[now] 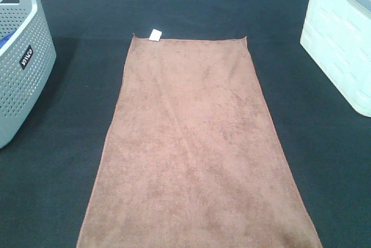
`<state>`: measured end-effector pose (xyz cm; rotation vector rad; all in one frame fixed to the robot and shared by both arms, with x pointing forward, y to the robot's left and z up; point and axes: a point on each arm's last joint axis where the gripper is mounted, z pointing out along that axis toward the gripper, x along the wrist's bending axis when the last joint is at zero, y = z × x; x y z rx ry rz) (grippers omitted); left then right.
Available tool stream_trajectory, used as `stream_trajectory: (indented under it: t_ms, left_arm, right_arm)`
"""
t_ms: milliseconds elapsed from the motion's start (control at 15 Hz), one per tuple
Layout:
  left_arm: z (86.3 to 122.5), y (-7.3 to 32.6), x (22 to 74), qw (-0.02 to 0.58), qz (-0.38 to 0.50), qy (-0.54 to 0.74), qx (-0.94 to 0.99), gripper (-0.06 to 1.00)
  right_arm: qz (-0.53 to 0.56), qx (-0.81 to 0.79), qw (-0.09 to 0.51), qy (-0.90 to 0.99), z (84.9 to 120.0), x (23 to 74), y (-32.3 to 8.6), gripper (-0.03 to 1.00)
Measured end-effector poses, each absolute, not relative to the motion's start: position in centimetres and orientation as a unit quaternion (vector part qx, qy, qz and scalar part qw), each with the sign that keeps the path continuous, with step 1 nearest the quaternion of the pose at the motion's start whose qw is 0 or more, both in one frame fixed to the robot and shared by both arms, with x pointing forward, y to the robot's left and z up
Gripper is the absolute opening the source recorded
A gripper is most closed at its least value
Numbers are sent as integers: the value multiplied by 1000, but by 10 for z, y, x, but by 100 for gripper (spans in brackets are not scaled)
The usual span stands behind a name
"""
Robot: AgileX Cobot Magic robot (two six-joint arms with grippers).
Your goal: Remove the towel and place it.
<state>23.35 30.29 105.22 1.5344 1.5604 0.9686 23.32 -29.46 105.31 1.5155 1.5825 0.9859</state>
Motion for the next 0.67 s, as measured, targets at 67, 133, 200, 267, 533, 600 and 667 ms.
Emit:
stream_trajectory:
  t_ms: [67,133,200,267,533,600,667]
  left_arm:
    - [1052,303,234,366,376,607,597,86]
    - [1052,303,234,366,376,607,597,86]
    - [1052,303,234,366,376,607,597,86]
    - [1052,303,234,366,376,607,597,86]
    - [1052,303,234,366,376,607,597,86]
    - [1052,303,234,366,376,607,597,86]
    - [1052,303,234,366,376,607,597,86]
  right_arm:
    - [383,588,361,614,1053,233,-295,73]
    - [383,588,361,614,1053,233,-295,73]
    - [383,588,361,614,1053,233,-295,73]
    - [383,588,361,614,1053,233,-295,73]
    - [383,588,361,614,1053,233,-295,73]
    - [383,588,361,614,1053,233,-295,73]
    - [383,588,361,614,1053,233,-295,73]
